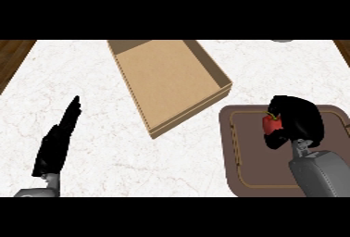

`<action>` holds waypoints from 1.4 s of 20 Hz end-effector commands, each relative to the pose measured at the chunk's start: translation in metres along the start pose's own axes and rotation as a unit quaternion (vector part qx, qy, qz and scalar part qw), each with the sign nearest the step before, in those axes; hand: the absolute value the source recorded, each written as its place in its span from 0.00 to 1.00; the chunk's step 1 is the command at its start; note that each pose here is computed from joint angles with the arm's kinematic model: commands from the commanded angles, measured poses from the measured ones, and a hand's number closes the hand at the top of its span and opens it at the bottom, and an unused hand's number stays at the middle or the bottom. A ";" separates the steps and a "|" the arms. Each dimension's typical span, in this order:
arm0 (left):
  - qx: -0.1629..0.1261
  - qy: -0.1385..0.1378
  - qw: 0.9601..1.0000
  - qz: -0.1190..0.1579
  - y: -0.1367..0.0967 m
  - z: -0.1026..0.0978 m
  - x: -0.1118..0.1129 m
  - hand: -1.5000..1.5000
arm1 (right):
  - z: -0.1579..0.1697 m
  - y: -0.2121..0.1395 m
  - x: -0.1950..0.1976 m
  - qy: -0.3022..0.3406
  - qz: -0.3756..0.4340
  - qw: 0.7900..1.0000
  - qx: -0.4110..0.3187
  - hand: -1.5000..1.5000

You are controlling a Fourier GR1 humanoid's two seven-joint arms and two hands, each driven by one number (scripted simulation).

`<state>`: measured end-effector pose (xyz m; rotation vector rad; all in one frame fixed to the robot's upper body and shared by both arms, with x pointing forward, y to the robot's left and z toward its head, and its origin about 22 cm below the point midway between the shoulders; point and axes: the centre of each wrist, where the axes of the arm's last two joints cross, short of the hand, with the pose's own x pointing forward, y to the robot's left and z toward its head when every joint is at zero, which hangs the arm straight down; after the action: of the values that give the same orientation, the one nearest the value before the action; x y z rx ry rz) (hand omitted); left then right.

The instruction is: Pick the bell pepper from the tray and place it in the cardboard box

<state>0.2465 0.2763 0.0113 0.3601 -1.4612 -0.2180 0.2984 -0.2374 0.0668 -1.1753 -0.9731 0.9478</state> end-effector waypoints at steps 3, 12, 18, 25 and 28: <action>0.010 0.006 1.000 -0.002 0.012 0.000 -0.012 0.50 | -0.019 -0.051 0.039 -0.051 -0.005 0.998 -0.041 1.00; 0.013 0.007 1.000 0.008 0.001 0.004 -0.004 0.50 | 0.006 -0.100 0.070 -0.221 -0.233 0.941 -0.106 1.00; 0.014 0.007 1.000 -0.005 0.012 0.005 0.003 0.50 | 0.007 -0.133 0.120 -0.275 -0.262 0.919 -0.108 1.00; 0.002 0.001 1.000 -0.009 0.011 -0.002 0.007 0.50 | -0.006 -0.154 0.197 -0.261 -0.252 0.927 -0.095 1.00; 0.011 -0.001 1.000 -0.005 -0.008 0.001 -0.011 0.50 | -0.019 -0.149 0.219 -0.260 -0.244 0.930 -0.085 1.00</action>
<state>0.2438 0.2759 0.0068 0.3774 -1.4590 -0.2105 0.3796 -0.0891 0.2308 -0.7581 -1.7318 0.7541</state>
